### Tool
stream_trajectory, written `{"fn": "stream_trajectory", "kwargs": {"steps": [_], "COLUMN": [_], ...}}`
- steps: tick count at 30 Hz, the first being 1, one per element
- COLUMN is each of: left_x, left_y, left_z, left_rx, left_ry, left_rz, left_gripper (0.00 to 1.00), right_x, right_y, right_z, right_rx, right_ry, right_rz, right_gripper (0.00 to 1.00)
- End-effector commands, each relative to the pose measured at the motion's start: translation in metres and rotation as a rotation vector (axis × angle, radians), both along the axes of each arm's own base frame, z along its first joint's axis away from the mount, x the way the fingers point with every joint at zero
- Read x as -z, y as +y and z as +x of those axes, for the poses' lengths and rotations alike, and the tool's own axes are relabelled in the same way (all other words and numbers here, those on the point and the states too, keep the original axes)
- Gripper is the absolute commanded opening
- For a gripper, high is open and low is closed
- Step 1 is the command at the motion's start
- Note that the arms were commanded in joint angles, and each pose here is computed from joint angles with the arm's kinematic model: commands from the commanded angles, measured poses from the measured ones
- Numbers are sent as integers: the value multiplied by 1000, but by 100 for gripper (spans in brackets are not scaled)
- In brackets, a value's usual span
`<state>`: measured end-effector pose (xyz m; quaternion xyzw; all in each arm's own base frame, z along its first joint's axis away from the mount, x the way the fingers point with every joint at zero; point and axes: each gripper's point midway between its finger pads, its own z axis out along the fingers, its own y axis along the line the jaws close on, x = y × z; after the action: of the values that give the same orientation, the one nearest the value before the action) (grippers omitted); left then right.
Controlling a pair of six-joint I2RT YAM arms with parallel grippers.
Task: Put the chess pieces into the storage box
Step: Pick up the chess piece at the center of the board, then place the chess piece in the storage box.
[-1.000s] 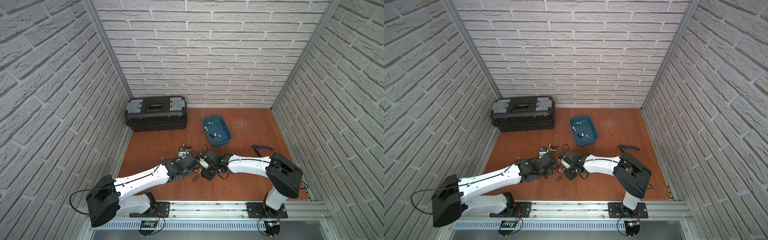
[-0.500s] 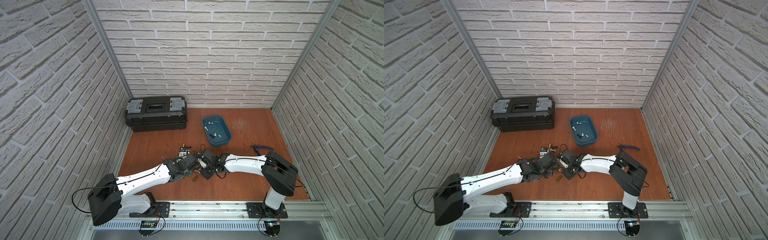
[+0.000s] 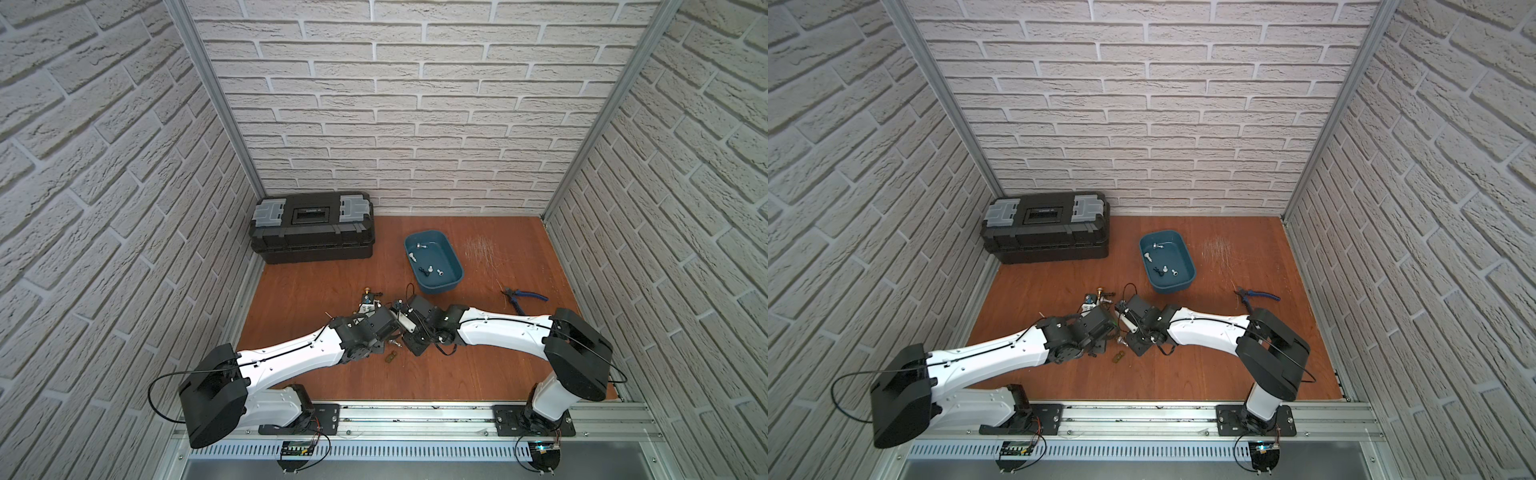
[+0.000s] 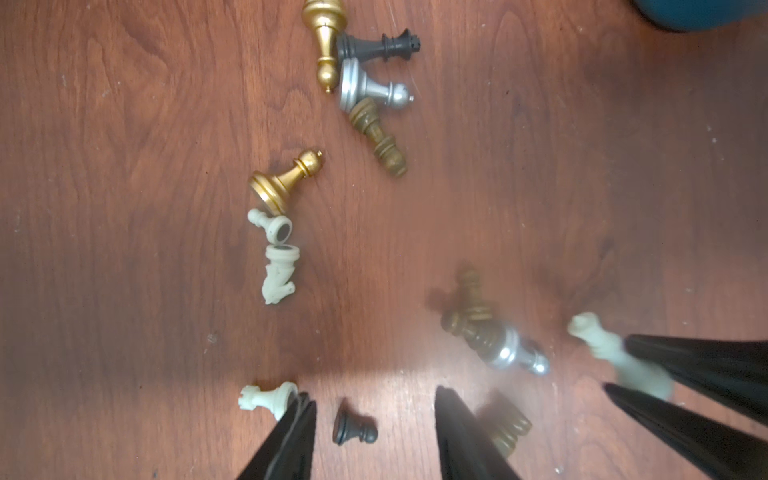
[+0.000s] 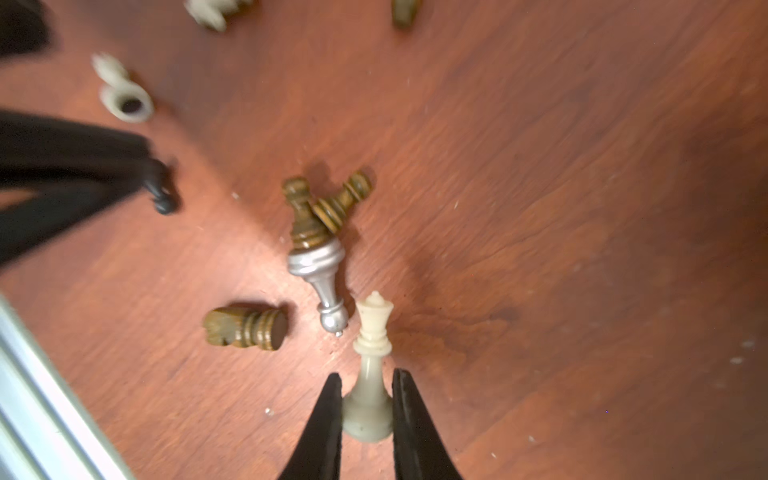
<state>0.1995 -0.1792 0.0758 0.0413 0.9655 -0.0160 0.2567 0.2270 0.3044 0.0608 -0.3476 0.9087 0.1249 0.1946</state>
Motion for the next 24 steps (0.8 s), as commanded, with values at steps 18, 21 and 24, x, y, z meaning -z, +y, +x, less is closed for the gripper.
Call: {"fn": "stream_trajectory", "kwargs": {"steps": [18, 21, 24], "left_x": [-18, -16, -14], "left_y": [-17, -17, -18], "left_z": [22, 23, 23], "left_rx": [47, 51, 55], "left_ry": [-92, -86, -79], "left_rz": [-11, -3, -1], "left_gripper": [51, 51, 51], "right_x": [-58, -48, -39], "right_y": [-96, -112, -125], "right_z": [189, 218, 241], "right_rx": [447, 500, 543], "right_ry": [-206, -221, -226], "right_rz": [101, 55, 15], "right_gripper": [13, 13, 13]}}
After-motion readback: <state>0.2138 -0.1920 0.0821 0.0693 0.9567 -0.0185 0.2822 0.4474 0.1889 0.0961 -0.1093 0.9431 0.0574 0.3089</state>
